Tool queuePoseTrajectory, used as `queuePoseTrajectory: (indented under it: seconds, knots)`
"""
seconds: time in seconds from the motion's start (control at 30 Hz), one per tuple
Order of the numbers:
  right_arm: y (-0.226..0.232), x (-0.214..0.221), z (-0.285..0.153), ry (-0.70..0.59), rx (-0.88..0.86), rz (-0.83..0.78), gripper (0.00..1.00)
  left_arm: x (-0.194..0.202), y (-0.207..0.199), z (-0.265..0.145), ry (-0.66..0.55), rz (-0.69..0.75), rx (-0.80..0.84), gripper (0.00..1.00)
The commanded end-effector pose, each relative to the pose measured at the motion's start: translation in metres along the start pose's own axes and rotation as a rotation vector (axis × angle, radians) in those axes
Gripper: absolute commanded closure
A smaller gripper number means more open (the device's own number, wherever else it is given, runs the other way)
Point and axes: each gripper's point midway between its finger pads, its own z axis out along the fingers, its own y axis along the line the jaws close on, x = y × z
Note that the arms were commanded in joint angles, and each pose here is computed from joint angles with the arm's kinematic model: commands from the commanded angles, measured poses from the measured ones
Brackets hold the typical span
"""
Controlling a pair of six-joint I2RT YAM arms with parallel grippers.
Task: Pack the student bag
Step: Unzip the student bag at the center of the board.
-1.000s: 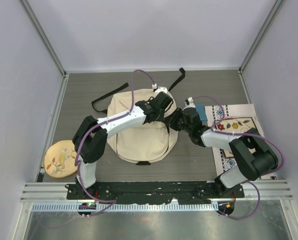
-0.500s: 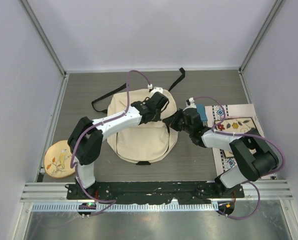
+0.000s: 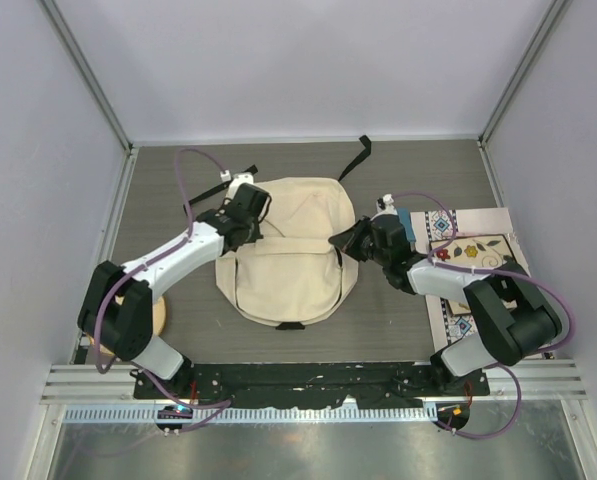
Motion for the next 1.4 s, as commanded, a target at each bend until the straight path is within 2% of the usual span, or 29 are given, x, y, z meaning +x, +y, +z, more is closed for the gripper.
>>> queuePoseTrajectory:
  seconds: [0.0, 0.17, 0.2, 0.23, 0.27, 0.3, 0.37, 0.4, 0.43, 0.5, 0.63, 0.73, 0.87, 1.03, 1.17, 1.37]
  knots:
    - [-0.01, -0.02, -0.007, -0.074, 0.046, -0.022, 0.99, -0.006, 0.061, -0.003, -0.039, -0.047, -0.124, 1.0]
    - [-0.005, -0.021, -0.006, -0.067, 0.03, -0.043, 0.99, -0.006, 0.068, -0.009, -0.04, -0.07, -0.091, 1.0]
    - [-0.001, -0.022, -0.006, -0.065, 0.017, -0.05, 0.99, -0.003, 0.062, -0.009, -0.023, -0.069, -0.059, 0.97]
    - [0.002, -0.023, -0.006, -0.064, 0.009, -0.056, 0.96, -0.002, 0.061, -0.009, -0.018, -0.072, -0.051, 0.72]
    - [0.003, -0.024, -0.009, -0.062, 0.014, -0.068, 0.88, 0.0, 0.061, -0.01, -0.013, -0.075, -0.048, 0.59]
    - [0.006, -0.028, -0.01, -0.072, 0.016, -0.079, 0.71, 0.001, 0.061, -0.011, -0.01, -0.088, -0.048, 0.53]
    - [0.0, -0.035, -0.014, -0.092, 0.065, -0.106, 0.59, 0.002, 0.064, -0.015, -0.021, -0.097, -0.053, 0.4]
    - [0.004, -0.041, -0.021, -0.111, 0.064, -0.116, 0.46, 0.002, 0.066, -0.017, -0.027, -0.1, -0.057, 0.35]
    - [-0.004, -0.045, -0.025, -0.129, 0.113, -0.123, 0.41, 0.001, 0.069, -0.019, -0.034, -0.101, -0.064, 0.27]
    - [-0.002, -0.06, -0.035, -0.18, 0.136, -0.153, 0.34, -0.001, 0.072, -0.025, -0.051, -0.107, -0.066, 0.22]
    - [-0.02, -0.088, -0.054, -0.263, 0.228, -0.159, 0.29, 0.0, 0.077, -0.037, -0.057, -0.113, -0.07, 0.11]
    - [-0.046, -0.103, -0.061, -0.278, 0.318, -0.14, 0.28, 0.0, 0.08, -0.046, -0.072, -0.129, -0.059, 0.03]
    - [-0.083, -0.134, -0.066, -0.298, 0.421, -0.088, 0.27, -0.002, 0.077, -0.057, -0.094, -0.152, -0.012, 0.0]
    - [-0.114, -0.151, -0.059, -0.268, 0.448, 0.034, 0.27, 0.0, 0.072, -0.063, -0.093, -0.169, 0.031, 0.0]
    - [-0.129, -0.154, -0.055, -0.244, 0.426, 0.171, 0.27, 0.003, 0.072, -0.064, -0.09, -0.172, 0.042, 0.0]
    - [-0.139, -0.138, -0.052, -0.24, 0.416, 0.268, 0.26, 0.01, 0.071, -0.062, -0.077, -0.178, 0.05, 0.0]
